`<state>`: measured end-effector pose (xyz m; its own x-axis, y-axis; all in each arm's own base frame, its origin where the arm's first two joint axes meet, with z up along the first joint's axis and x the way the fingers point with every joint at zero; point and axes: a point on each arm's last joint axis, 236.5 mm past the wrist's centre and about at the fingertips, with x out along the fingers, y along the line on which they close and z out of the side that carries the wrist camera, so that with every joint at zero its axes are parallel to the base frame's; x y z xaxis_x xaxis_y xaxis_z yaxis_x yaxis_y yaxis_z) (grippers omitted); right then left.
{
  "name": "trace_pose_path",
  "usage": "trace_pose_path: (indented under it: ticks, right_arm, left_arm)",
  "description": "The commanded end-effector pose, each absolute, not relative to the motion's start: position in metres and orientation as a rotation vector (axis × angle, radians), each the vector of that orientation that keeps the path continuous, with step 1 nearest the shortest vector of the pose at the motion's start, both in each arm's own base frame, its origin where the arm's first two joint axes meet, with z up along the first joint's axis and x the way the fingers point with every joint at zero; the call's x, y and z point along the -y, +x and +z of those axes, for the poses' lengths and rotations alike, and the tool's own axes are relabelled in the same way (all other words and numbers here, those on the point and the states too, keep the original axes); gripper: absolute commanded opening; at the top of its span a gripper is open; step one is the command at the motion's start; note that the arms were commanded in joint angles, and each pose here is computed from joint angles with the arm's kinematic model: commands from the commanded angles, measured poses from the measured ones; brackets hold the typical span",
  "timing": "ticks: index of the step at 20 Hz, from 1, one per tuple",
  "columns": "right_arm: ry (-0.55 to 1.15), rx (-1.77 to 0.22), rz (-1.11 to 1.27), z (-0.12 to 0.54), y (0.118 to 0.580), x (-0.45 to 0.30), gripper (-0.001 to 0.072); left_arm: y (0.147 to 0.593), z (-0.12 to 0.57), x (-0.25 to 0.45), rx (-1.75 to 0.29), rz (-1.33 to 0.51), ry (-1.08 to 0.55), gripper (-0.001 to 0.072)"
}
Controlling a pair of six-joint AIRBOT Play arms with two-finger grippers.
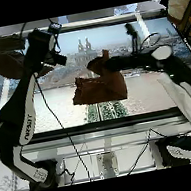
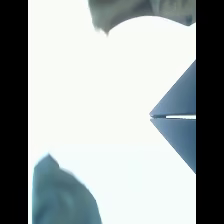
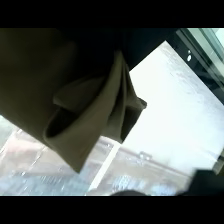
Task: Fold the shirts.
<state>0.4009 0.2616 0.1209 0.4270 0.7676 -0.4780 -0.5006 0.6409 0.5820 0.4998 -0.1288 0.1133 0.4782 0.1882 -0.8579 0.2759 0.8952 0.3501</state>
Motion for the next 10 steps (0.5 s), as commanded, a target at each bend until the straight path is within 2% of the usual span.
trace_pose_path:
  ticks: [1, 3, 4, 5, 6, 7, 10]
  right_arm:
    - [0.389, -0.884, 0.796, 0.058, 0.403, -0.315, 0.0025]
    - [0.396, -0.886, 0.761, 0.037, 0.41, -0.33, 0.0028]
    - [0.404, -0.876, 0.744, 0.034, 0.413, -0.334, 0.0054]
    - [0.403, -0.865, 0.734, 0.033, 0.416, -0.335, 0.015]
    - [0.403, -0.862, 0.73, 0.033, 0.417, -0.334, 0.0295]
    - [0.407, -0.861, 0.723, 0.033, 0.42, -0.33, 0.0395]
    - [0.436, -0.878, 0.687, 0.032, 0.433, -0.301, 0.0406]
  left_arm:
    - [0.497, 0.129, 0.099, -1.081, 0.02, 0.466, 0.0019]
    - [0.497, 0.128, 0.101, -1.084, 0.016, 0.465, 0.002]
    - [0.496, 0.127, 0.103, -1.086, 0.006, 0.458, 0.002]
    - [0.496, 0.127, 0.103, -1.087, 0.005, 0.457, 0.002]
    - [0.496, 0.127, 0.104, -1.088, 0.004, 0.456, 0.002]
    - [0.495, 0.127, 0.103, -1.09, 0.004, 0.457, 0.002]
    - [0.489, 0.124, 0.101, -1.122, 0.008, 0.456, 0.002]
